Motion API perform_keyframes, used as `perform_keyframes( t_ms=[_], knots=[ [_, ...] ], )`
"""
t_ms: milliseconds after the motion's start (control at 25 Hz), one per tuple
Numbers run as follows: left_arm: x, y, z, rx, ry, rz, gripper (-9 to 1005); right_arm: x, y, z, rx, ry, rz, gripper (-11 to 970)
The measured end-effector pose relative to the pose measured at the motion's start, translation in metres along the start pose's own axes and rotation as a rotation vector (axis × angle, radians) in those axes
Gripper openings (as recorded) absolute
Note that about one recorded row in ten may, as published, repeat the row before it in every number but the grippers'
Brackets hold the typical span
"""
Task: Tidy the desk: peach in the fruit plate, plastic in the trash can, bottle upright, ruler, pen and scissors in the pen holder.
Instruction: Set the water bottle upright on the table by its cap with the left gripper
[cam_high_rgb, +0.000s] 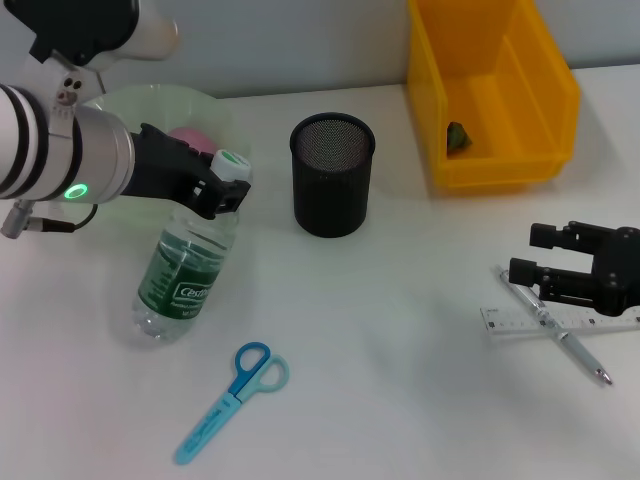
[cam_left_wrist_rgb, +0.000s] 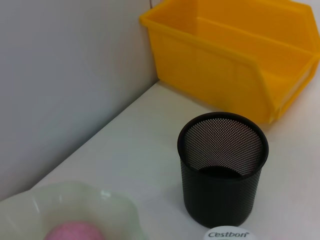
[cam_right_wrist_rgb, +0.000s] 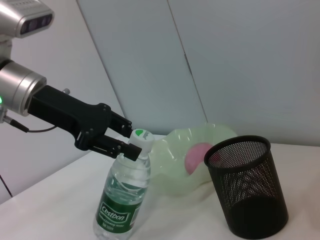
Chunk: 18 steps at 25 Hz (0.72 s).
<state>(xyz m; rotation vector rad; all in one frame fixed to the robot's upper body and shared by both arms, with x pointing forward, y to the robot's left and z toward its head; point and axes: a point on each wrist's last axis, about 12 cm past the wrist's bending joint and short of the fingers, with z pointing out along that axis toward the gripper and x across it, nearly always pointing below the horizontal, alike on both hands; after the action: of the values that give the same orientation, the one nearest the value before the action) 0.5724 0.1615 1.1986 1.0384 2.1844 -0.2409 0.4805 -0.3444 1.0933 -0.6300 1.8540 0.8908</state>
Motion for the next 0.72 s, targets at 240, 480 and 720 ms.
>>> perform_keyframes(
  t_ms=[240,480,720],
  knots=[
    [0.0029,0.0011,-0.0017,-0.003,-0.004,-0.011,435,-0.0002,0.0000,0.0002,0.000,0.000,0.000,739],
    [0.0030,-0.0006,-0.0056,0.015,-0.028,-0.017,436,0.0000,0.0000,0.0003,-0.001,0.000,0.001,739],
    [0.0055,0.0003,-0.0099,0.006,-0.044,-0.002,436,-0.0001,0.0000,0.0002,-0.001,0.000,0.000,739]
  ],
)
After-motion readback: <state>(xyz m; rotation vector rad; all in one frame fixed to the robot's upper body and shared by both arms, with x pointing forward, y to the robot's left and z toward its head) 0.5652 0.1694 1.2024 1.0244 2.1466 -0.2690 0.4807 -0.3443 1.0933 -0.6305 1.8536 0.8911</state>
